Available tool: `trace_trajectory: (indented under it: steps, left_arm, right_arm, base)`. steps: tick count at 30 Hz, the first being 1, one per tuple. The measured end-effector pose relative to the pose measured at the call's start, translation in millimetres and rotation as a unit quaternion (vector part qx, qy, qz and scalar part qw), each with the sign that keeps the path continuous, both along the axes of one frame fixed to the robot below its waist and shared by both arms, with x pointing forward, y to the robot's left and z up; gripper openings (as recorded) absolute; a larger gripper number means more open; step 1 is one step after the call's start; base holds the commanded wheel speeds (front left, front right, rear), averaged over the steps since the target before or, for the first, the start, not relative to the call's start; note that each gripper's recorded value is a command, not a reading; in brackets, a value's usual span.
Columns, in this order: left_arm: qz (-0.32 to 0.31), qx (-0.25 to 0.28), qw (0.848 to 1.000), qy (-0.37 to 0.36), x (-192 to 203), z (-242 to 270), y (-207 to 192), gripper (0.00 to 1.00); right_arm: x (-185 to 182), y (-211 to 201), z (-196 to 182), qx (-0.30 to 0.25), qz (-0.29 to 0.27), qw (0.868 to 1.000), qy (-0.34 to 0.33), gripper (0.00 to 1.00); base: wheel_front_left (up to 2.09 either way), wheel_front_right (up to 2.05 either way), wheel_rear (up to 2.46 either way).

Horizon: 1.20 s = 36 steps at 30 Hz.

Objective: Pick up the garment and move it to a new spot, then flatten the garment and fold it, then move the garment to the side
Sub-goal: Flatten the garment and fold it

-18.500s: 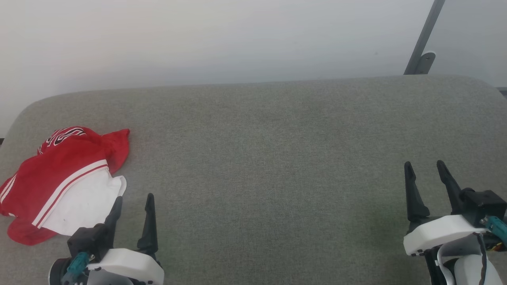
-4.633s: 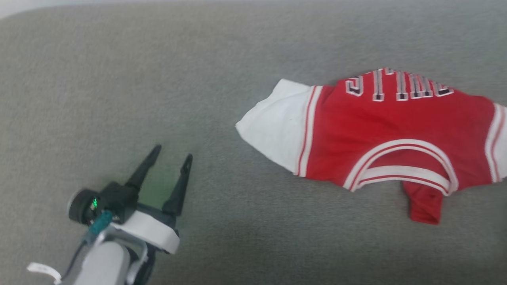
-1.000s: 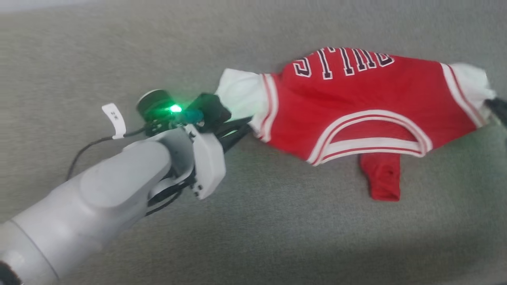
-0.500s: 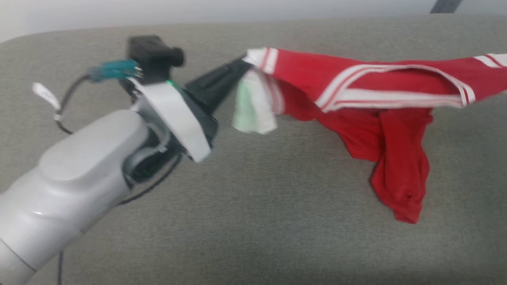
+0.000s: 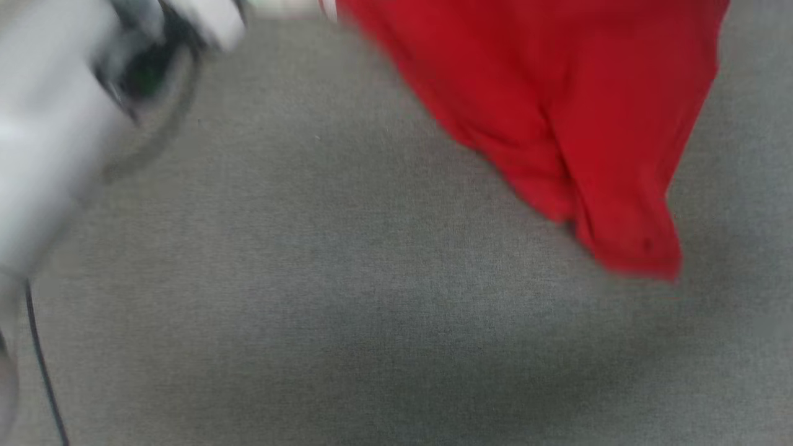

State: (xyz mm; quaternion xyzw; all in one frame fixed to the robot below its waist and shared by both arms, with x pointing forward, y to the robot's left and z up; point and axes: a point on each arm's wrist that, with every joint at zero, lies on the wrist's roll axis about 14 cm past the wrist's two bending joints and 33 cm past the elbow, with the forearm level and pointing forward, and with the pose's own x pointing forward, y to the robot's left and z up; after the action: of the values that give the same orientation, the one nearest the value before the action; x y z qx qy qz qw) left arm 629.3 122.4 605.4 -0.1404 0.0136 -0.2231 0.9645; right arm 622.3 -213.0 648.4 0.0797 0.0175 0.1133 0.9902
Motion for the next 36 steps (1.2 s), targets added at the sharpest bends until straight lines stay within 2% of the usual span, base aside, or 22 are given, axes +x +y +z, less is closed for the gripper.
trace_trajectory:
  steps: [1, 4, 9, 12, 15, 17, 20, 25, 29, 31, 36]
  left_arm:
    - [0.000, 0.000, 1.000, 0.000, 0, 0, 0, 0.00]
    - [0.045, -0.012, 0.997, -0.069, 35, 52, 17, 0.00]
    - [0.091, -0.038, 0.979, -0.179, 57, 149, 32, 0.00]
    - [0.097, -0.060, 0.970, -0.213, 53, 182, 32, 0.00]
    - [0.096, -0.068, 0.971, -0.210, 48, 180, 31, 0.00]
    - [0.089, -0.051, 0.977, -0.187, 46, 152, 26, 0.00]
    - [0.064, -0.017, 0.990, -0.122, 37, 79, 14, 0.00]
    - [0.042, -0.030, 0.998, -0.024, 3, -12, 18, 0.00]
    - [0.000, -0.034, 0.997, 0.067, -55, -89, 7, 0.00]
    - [-0.027, -0.037, 0.995, 0.092, -84, -106, -1, 0.00]
    - [-0.038, -0.059, 0.987, 0.146, -140, -135, 6, 0.00]
  right_arm:
    - [0, 0, 0, 0.000, 0.000, 1.000, 0.000, 0.00]
    - [29, -3, 38, -0.003, -0.030, 0.998, -0.063, 0.00]
    - [50, -6, 107, 0.022, -0.065, 0.981, -0.180, 0.00]
    - [56, -8, 115, 0.030, -0.076, 0.978, -0.191, 0.00]
    - [61, -2, 96, 0.017, -0.072, 0.984, -0.164, 0.00]
    - [62, 2, 76, 0.007, -0.066, 0.987, -0.143, 0.00]
    - [57, 8, 31, -0.010, -0.051, 0.994, -0.097, 0.00]
    - [27, 19, -55, -0.037, -0.006, 0.999, 0.000, 0.00]
    - [-19, 14, -115, -0.048, 0.024, 0.995, 0.078, 0.00]
    - [-44, 10, -136, -0.047, 0.036, 0.992, 0.112, 0.00]
    - [-105, 4, -171, -0.043, 0.055, 0.983, 0.172, 0.00]
  base:
    - [0.00, 0.00, 0.00]
    - [0.00, 0.00, 0.00]
    - [0.00, 0.00, 0.00]
    - [0.00, 0.00, 0.00]
    - [0.00, 0.00, 0.00]
    - [0.00, 0.00, 0.00]
    - [0.00, 0.00, 0.00]
    - [0.00, 0.00, 0.00]
    - [0.00, 0.00, 0.00]
    - [0.00, 0.00, 0.00]
    - [0.00, 0.00, 0.00]
